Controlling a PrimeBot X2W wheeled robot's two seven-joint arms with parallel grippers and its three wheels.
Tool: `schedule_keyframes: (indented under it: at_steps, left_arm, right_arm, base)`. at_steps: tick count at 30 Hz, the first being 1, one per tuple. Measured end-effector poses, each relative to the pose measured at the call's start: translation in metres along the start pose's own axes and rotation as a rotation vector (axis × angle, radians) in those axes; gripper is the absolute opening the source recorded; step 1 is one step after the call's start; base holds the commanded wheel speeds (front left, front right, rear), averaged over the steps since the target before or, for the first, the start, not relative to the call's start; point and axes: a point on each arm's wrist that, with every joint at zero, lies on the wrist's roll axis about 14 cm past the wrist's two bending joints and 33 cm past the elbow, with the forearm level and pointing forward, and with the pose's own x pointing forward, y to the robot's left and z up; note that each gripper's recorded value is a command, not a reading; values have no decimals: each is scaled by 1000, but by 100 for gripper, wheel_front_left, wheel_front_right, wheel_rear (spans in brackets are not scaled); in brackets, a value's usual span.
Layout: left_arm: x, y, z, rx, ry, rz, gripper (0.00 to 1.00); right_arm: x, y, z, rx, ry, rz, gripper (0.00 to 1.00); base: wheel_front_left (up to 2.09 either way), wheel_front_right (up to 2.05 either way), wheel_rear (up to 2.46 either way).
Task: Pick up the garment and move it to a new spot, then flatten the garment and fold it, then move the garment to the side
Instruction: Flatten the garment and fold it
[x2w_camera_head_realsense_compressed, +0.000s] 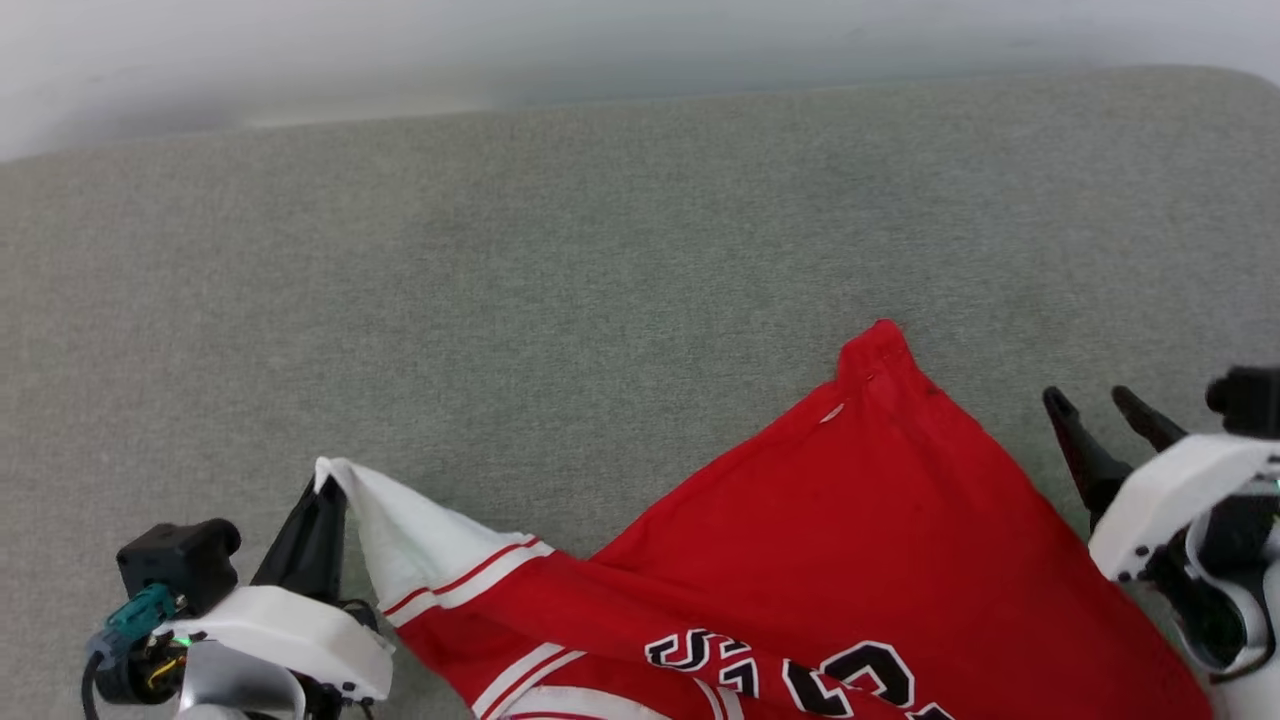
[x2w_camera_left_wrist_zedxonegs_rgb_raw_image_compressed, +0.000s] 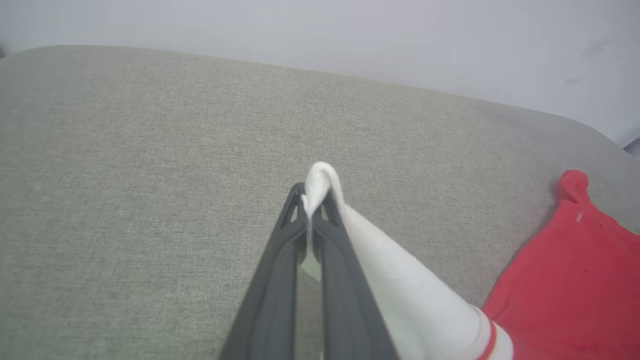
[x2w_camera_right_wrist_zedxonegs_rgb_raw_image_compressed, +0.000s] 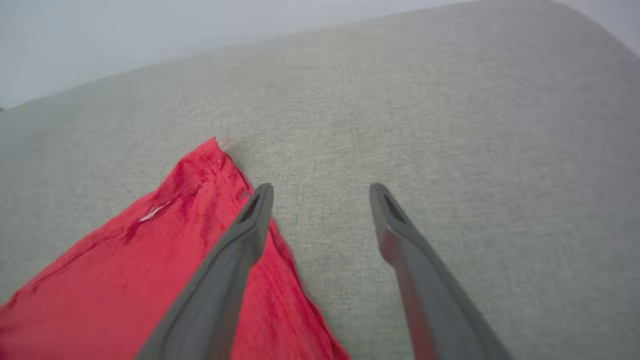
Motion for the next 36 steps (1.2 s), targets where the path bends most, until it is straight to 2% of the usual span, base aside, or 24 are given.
schedule_keyframes:
  at_steps: [8,12,16,18,24,25,26,31,36]
  left_arm:
    - [11,3,2,-10,-25,6,0]
    - [17,7,0,-13,-28,13,0]
    - [23,11,-6,-20,-22,23,0]
    - [25,14,-11,-23,-12,33,0]
    - [30,20,-22,-33,10,48,0]
    - [29,20,-24,-36,16,48,0]
    - [29,21,-26,-37,22,49,0]
    - [28,19,-25,-40,22,40,0]
    - [27,19,-7,-26,-22,30,0]
  right_arm:
    - [51,44,-8,-215,398,171,100]
    - [67,64,-19,-292,520,223,100]
    - [83,79,-38,-320,607,266,100]
    - [86,82,-56,-321,666,281,100]
    - [96,82,-76,-324,776,294,100]
    - [96,83,-77,-325,783,295,40]
    - [96,83,-77,-327,788,295,0]
    - [91,87,-74,-317,775,306,0]
    - [88,86,-53,-322,658,290,0]
  base:
    - [0,0,0]
    - [0,0,0]
    - [0,0,0]
    - [0,0,0]
    - [0,0,0]
    - [0,0,0]
    - [0,0,0]
    - [0,0,0]
    - [0,0,0]
